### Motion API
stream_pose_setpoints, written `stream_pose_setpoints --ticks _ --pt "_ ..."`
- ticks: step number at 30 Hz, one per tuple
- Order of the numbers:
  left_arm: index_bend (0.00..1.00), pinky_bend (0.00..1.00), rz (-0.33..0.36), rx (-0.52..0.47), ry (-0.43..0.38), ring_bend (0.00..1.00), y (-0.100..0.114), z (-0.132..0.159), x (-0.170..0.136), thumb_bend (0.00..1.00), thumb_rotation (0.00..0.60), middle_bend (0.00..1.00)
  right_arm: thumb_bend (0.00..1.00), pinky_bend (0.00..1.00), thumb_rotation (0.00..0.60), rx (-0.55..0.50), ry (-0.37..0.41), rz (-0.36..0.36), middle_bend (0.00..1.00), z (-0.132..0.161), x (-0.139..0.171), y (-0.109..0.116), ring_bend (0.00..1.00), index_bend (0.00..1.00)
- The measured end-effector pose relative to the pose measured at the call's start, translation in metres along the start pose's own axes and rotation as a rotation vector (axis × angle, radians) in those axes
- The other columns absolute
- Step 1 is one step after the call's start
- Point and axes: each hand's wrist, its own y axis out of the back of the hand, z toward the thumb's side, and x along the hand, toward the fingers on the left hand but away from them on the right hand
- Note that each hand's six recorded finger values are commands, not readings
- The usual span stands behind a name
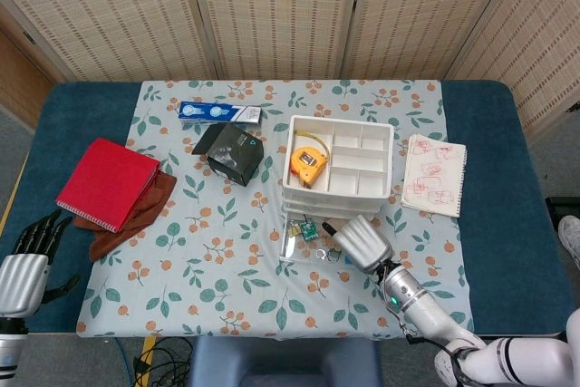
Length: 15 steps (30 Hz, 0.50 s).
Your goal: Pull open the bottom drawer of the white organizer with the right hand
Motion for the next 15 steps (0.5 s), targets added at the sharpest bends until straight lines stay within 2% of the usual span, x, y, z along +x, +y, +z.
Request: stream_pose_setpoints --ticks 15 --pt "0.08 0.09 0.01 0.004 0.01 0.05 0.007 -0.003 -0.005 0.18 0.6 0.01 0.2 1.0 0.6 0.111 0.081 -0.014 0.9 0.021 -0.035 0.001 1.0 0.26"
